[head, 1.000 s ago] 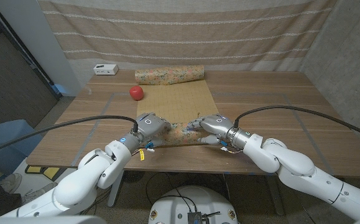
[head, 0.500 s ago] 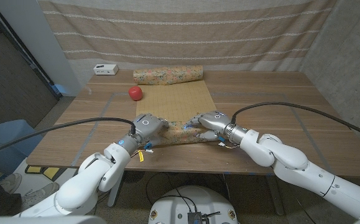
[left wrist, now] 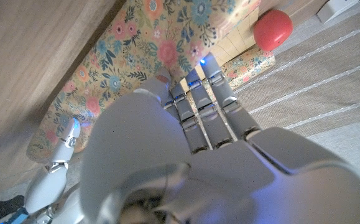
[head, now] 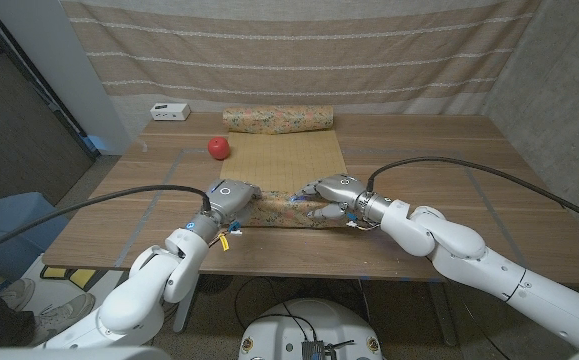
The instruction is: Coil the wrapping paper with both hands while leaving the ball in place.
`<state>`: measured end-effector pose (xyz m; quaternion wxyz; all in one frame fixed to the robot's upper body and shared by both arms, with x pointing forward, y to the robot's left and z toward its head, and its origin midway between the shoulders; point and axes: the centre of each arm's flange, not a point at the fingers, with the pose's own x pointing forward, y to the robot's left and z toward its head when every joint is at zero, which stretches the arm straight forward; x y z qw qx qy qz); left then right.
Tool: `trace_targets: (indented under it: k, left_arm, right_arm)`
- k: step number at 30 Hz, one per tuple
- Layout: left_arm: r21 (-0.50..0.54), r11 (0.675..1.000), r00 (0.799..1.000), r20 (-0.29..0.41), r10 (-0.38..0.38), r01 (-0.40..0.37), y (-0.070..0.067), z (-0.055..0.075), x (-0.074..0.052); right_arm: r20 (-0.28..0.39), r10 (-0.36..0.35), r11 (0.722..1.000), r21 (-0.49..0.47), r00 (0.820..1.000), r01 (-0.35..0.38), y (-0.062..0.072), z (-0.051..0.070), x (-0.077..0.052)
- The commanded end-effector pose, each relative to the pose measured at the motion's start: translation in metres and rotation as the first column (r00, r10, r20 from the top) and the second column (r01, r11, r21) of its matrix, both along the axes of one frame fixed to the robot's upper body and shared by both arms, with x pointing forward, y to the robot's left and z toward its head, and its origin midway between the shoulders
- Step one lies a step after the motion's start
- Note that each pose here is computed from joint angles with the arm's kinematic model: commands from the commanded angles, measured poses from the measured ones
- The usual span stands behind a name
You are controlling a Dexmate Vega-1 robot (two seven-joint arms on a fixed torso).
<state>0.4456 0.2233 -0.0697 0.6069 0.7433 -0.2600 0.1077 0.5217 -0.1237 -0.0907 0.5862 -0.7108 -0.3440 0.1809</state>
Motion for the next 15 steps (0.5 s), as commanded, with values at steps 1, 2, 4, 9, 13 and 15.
trace_targets:
  k: [1, 2, 4, 9, 13, 15]
  left_arm:
    - [-0.300, 0.952, 0.987, -0.129, -0.097, 0.055, 0.026, 0.013, 0.023]
    - [-0.328, 0.943, 0.982, -0.150, -0.115, 0.060, 0.029, 0.015, 0.027]
    - [-0.374, 0.925, 0.969, -0.197, -0.149, 0.066, 0.034, 0.020, 0.034]
    - [-0.430, 0.899, 0.938, -0.271, -0.217, 0.084, 0.040, 0.039, 0.049]
    - [-0.463, 0.882, 0.903, -0.338, -0.263, 0.084, 0.041, 0.056, 0.061]
    - [-0.472, 0.878, 0.889, -0.361, -0.282, 0.087, 0.040, 0.065, 0.067]
  right_arm:
    - [-0.133, 0.006, 1.000, -0.002, 0.991, -0.007, 0.010, 0.014, 0.022]
    - [-0.145, 0.005, 1.000, -0.005, 0.989, -0.006, 0.011, 0.016, 0.023]
    - [-0.180, 0.004, 1.000, -0.004, 0.984, -0.005, 0.012, 0.020, 0.027]
    - [-0.221, -0.008, 1.000, -0.012, 0.975, 0.005, 0.015, 0.029, 0.031]
    - [-0.266, -0.003, 1.000, 0.016, 0.964, 0.008, 0.015, 0.036, 0.037]
    - [-0.292, -0.002, 0.999, 0.032, 0.956, 0.012, 0.014, 0.039, 0.042]
